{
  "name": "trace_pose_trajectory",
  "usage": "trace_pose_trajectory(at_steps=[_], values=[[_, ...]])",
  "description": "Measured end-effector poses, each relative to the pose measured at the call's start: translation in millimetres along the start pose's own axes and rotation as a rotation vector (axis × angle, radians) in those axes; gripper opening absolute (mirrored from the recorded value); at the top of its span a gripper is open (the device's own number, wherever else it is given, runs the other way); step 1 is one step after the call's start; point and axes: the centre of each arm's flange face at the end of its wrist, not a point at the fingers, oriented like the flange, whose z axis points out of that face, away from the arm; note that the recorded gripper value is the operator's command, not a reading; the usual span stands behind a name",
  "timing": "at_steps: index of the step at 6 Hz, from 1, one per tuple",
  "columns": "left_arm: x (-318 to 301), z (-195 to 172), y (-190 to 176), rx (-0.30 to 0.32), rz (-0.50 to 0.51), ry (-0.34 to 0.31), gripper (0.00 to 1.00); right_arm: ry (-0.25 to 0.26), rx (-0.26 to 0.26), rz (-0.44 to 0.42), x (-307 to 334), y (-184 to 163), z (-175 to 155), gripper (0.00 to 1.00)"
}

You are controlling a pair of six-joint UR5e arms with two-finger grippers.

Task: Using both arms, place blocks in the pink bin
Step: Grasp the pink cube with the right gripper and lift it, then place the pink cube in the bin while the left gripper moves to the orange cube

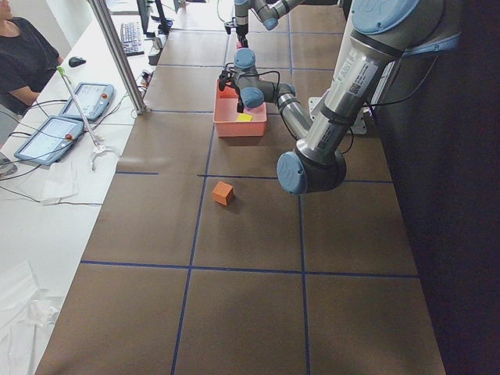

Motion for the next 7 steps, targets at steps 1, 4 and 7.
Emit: trace_pose_trajectory(at_steps=[1,4,7], values=[[1,0,0,0.0,-0.005,0.001,1.0,0.002,-0.004,-0.006,2,3,1,0.0],[13,-31,8,0.028,0.016,0.049,1.0,-0.046,0.053,-0.041,-61,-16,-70,0.0],[-40,-91,9,0.105,0.054,0.038,1.0,-0.155,0.062,0.099,-284,-61,-142,0.03]])
